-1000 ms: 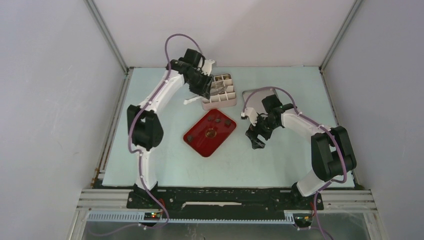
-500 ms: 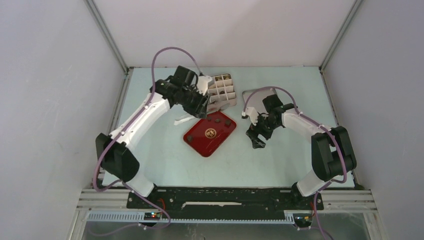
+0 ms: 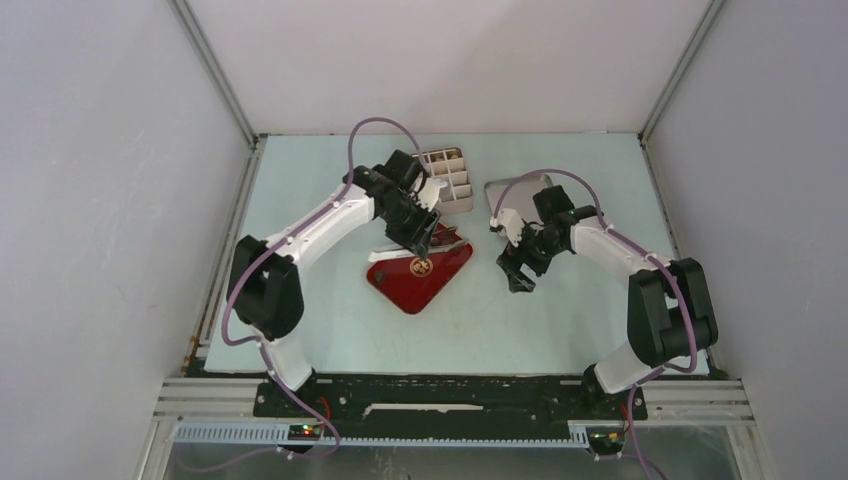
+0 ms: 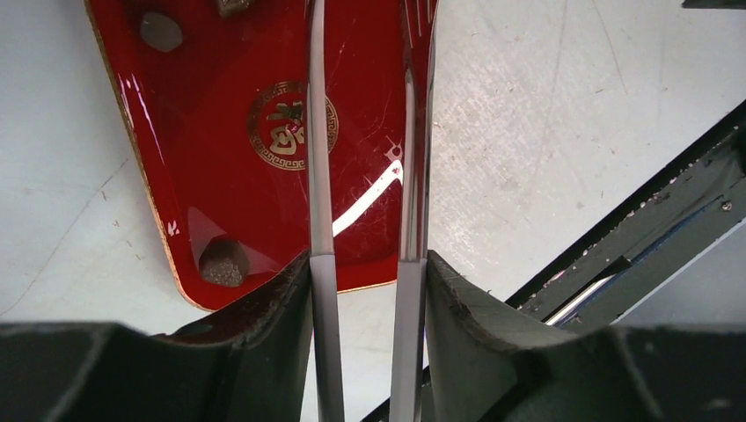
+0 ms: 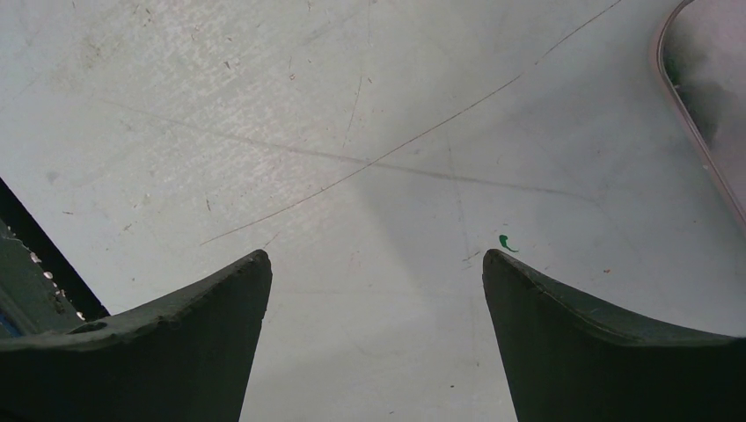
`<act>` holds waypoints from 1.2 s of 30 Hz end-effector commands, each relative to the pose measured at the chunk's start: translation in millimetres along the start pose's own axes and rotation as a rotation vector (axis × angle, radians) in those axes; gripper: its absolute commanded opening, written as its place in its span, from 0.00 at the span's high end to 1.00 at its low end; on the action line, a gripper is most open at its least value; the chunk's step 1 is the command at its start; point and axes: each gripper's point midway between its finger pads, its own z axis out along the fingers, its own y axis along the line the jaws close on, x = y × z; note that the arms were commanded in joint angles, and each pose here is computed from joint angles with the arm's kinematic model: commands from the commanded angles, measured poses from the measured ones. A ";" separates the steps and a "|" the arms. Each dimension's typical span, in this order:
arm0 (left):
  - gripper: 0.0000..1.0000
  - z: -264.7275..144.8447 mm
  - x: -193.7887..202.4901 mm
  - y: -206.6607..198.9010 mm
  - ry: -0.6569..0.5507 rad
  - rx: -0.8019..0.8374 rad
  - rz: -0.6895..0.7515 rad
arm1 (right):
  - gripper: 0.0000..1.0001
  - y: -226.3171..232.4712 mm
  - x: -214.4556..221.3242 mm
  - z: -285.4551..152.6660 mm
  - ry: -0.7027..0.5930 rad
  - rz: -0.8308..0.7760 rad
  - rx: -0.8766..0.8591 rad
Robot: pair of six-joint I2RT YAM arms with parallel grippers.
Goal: Pack the chocolate
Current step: Pick up the fake chocolate from the plate.
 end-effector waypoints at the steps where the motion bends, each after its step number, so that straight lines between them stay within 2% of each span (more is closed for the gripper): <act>1: 0.51 5.6 -7.1 -1.8 -0.012 -0.006 -0.022 | 0.08 -7.1 -21.8 -13.3 -0.064 -0.035 0.037; 11: 0.51 22.3 -4.5 0.8 0.048 -0.001 -0.037 | 0.08 -6.2 -20.8 -12.6 -0.060 -0.038 0.031; 15: 0.60 22.6 -4.7 0.5 0.050 0.001 -0.032 | 0.08 -6.3 -21.0 -13.3 -0.062 -0.037 0.032; 19: 0.74 15.8 -6.7 1.0 0.038 -0.009 -0.011 | 0.08 -6.8 -20.1 -13.0 -0.061 -0.034 0.031; 24: 0.80 -5.6 -13.1 1.8 0.013 -0.038 0.044 | 0.08 -6.5 -20.6 -12.7 -0.063 -0.034 0.028; 31: 0.80 -37.4 -46.9 12.0 -0.083 -0.115 0.123 | 0.08 -6.0 -19.1 -10.5 -0.056 -0.032 0.021; 36: 0.80 -38.3 -86.8 32.8 -0.162 -0.141 0.067 | 0.08 -6.3 -19.4 -11.7 -0.057 -0.032 0.026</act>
